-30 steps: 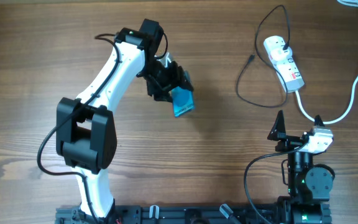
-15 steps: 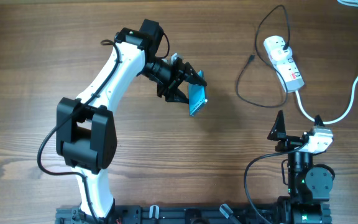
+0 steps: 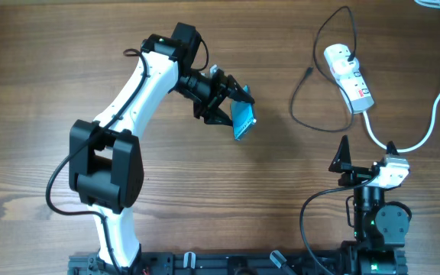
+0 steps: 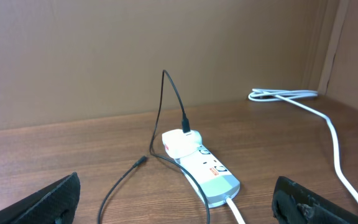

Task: Plug charger to phone and switch on socket
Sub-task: 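Grasp the phone's bottom edge with the left gripper and lift it upright, then reach the right gripper toward the phone held by the left gripper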

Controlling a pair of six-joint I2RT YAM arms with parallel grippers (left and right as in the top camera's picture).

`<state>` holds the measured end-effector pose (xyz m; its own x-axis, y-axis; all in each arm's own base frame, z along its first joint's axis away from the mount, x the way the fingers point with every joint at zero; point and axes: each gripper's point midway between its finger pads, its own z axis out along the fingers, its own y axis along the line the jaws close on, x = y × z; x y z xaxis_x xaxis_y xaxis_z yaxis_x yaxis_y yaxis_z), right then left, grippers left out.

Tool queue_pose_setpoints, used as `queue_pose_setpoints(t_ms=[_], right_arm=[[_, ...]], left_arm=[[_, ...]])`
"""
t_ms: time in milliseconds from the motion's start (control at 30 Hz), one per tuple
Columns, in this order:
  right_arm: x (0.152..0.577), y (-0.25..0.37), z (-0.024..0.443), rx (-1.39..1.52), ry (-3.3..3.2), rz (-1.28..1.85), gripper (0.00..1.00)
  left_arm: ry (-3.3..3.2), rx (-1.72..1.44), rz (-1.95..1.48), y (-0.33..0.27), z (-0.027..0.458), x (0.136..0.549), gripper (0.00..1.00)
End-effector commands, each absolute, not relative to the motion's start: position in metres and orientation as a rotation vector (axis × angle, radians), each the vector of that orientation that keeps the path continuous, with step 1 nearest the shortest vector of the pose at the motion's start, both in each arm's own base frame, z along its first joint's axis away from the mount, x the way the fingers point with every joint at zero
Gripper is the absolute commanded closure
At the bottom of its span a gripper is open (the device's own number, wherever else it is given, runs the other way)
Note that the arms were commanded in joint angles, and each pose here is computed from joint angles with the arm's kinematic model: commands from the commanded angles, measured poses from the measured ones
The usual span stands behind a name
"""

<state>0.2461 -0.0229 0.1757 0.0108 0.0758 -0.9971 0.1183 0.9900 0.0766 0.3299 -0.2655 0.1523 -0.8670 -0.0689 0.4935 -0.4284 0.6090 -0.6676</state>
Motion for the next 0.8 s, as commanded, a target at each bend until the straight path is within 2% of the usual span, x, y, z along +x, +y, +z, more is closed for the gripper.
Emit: queue_pose_setpoints(t_ms=[0,133,267,333,567,667,767], right_arm=[[0.246,-0.019,0.181,0.126,1.541,-0.027,0.0],[0.245,0.018,0.186,0.226,1.522,0.418,0.0],[0.237,0.057,0.179,0.541,1.569,1.069,0.0],[0.236,0.062,0.178,0.721,1.553,1.258,0.0],[0.241,0.048,0.177,0.998,1.44,1.38,0.0],[0.237,0.059,0.179,0.635,1.559,1.168,0.01],[0.235,0.071,0.171,0.52,1.637,1.141,0.01]], left_arm=[[-2.53,0.4,1.088,-0.259,0.142,0.342,0.47],[-2.696,0.426,0.931,-0.241,0.121,0.355,0.45],[-2.803,0.452,0.851,-0.231,0.111,0.369,0.5],[-2.839,0.471,0.83,-0.228,0.109,0.375,0.5],[-2.905,0.572,0.854,-0.228,0.109,0.399,0.48],[-2.912,0.575,0.866,-0.229,0.11,0.402,0.49],[-2.912,0.575,0.866,-0.229,0.11,0.402,0.48]])
